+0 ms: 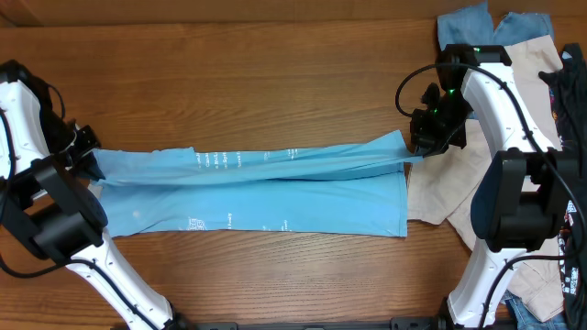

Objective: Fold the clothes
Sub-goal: 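Fold the top half down toward the bottom hem with both grippers, then lay the folded edge down and open both grippers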

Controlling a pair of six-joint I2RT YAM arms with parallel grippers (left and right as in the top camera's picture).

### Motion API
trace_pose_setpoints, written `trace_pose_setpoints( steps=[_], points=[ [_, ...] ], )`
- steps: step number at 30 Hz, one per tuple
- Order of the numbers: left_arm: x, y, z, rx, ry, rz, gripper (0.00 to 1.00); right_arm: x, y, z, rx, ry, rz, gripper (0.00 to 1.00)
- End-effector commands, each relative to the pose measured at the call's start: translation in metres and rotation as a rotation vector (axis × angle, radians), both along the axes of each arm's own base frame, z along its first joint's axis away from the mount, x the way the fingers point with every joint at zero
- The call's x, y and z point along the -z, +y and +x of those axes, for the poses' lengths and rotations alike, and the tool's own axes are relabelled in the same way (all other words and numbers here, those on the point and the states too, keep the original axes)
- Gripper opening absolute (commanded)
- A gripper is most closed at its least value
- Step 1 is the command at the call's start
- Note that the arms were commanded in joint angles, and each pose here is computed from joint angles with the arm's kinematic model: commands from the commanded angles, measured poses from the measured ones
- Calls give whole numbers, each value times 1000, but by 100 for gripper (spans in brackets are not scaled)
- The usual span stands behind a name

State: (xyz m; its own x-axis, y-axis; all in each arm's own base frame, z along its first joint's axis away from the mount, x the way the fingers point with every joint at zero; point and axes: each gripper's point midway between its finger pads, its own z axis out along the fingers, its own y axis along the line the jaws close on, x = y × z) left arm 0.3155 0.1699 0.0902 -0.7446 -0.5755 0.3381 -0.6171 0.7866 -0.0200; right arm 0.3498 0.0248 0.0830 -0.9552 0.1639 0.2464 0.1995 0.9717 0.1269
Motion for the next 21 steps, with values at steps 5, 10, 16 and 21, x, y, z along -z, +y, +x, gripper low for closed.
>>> trace_pose_setpoints(
  steps=[5,10,16,21],
  points=[
    [-29,1,-13,-9,-48,75,4,-19,4,-13,-24,14,-6,4],
    [-29,8,-19,-25,-17,126,4,-9,12,-29,-41,77,4,4],
    [-21,10,-30,-39,39,149,4,11,20,-43,-69,118,2,4],
    [-5,7,-41,-33,86,139,4,19,22,-54,-82,156,2,4]
  ],
)
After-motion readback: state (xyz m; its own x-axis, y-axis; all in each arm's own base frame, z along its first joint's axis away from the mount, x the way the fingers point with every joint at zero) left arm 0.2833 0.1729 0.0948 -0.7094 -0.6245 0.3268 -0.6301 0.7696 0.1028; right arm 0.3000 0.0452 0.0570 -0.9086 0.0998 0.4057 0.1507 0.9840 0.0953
